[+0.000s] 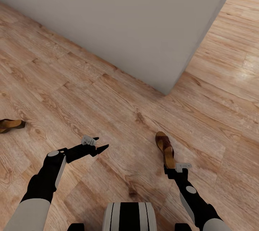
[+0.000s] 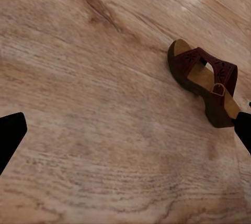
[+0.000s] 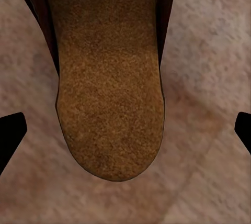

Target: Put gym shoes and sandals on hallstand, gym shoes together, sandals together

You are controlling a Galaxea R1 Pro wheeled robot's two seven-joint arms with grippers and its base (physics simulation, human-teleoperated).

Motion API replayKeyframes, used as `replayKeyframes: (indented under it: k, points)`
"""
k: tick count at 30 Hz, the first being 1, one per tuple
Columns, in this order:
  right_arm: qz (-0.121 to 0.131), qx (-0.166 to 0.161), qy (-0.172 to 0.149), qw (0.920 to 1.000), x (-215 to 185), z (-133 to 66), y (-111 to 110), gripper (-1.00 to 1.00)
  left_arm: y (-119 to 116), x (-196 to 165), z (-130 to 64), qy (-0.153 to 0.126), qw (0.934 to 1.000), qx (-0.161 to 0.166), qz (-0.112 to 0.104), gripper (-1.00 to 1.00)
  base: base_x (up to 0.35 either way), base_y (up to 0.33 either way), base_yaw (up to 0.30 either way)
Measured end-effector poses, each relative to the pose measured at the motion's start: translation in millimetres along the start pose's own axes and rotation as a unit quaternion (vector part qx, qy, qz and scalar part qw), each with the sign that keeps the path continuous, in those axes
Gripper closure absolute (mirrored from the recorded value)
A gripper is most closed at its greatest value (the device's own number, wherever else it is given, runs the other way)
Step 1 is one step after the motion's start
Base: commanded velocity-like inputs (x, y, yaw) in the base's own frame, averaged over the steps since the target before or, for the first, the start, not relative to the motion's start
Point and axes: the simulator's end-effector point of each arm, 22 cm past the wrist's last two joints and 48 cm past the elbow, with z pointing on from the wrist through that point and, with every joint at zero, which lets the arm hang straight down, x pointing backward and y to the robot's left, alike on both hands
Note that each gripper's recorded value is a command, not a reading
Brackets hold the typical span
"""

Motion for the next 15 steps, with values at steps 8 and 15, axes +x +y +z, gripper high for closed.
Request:
replayKeyframes:
  k: [8, 15]
  points:
    - [-0.001, 0.000, 0.017, 0.9999, 20, 4.9, 1, -1.00, 6, 12, 5.5, 0.007, 1.0000, 0.000, -0.006, -1.00, 0.000, 0.000, 0.000]
    - [-0.002, -0.001, 0.033, 0.9995, 39, 8.7, 1, -1.00, 11, 29, 11.0, 0.017, 0.9997, 0.000, -0.016, -1.00, 0.000, 0.000, 0.000]
